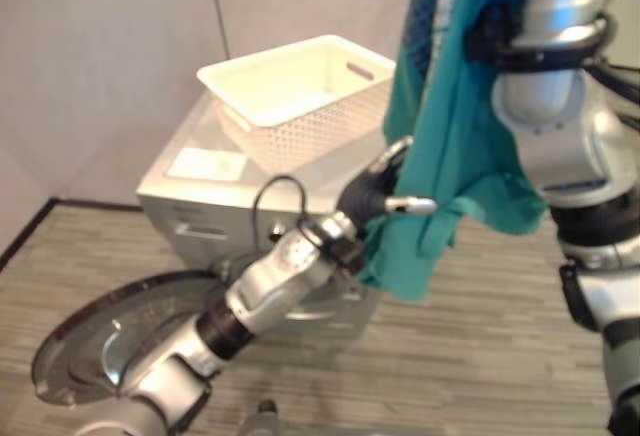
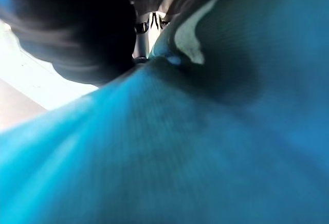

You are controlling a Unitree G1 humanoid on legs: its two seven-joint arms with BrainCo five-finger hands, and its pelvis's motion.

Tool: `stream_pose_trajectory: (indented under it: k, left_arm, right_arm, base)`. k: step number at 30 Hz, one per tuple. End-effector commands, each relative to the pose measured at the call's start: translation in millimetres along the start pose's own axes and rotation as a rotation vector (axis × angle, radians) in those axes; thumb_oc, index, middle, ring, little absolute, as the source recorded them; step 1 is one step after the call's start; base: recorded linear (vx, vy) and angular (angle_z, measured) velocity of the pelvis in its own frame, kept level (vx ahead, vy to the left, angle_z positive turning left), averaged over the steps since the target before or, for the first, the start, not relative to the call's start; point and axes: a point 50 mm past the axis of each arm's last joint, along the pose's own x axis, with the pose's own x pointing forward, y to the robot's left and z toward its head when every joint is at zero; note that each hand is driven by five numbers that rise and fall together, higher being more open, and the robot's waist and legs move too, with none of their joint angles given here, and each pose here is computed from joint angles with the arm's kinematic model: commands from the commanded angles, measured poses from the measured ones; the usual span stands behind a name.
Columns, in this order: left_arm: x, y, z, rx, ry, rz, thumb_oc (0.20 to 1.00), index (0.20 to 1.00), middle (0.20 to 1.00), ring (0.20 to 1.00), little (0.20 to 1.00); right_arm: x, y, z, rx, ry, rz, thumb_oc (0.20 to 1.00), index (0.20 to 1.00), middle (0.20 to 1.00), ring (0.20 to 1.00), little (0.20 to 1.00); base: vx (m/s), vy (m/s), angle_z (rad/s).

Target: Grab the laundry basket,head to the washer,open it,put in the laundry and shut it.

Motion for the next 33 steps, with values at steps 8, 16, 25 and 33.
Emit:
stream_pose_trajectory:
  k: [8, 16, 25, 33]
  left_arm:
    - [14.9, -3.6, -8.5, -0.072, -0.008, 0.02, 1.0, 1.0, 1.0, 1.0, 1.0]
    - [16.6, -1.3, -27.1, -0.158, 0.025, 0.091, 1.0, 1.0, 1.0, 1.0, 1.0]
    - [19.6, 0.8, -36.1, -0.179, 0.047, 0.13, 0.589, 0.589, 0.589, 0.589, 0.589]
    - [26.1, -0.8, -37.1, -0.171, 0.053, 0.136, 0.275, 0.275, 0.275, 0.275, 0.275]
  right_arm:
    - [17.4, -17.9, 0.7, 0.032, 0.006, -0.143, 0.2, 0.2, 0.2, 0.2, 0.2]
    - [15.3, -12.9, 3.2, 0.105, 0.024, -0.147, 0.2, 0.2, 0.2, 0.2, 0.2]
    - [13.7, -9.9, 4.1, 0.147, 0.037, -0.153, 0.2, 0.2, 0.2, 0.2, 0.2]
    - [14.0, -12.5, 3.1, 0.145, 0.042, -0.172, 0.2, 0.2, 0.2, 0.2, 0.2]
  base:
    - [0.01, 0.0, -0.02]
    - [0.0, 0.004, -0.01]
    - [0.0, 0.0, 0.0]
    - [0.0, 0.0, 0.0]
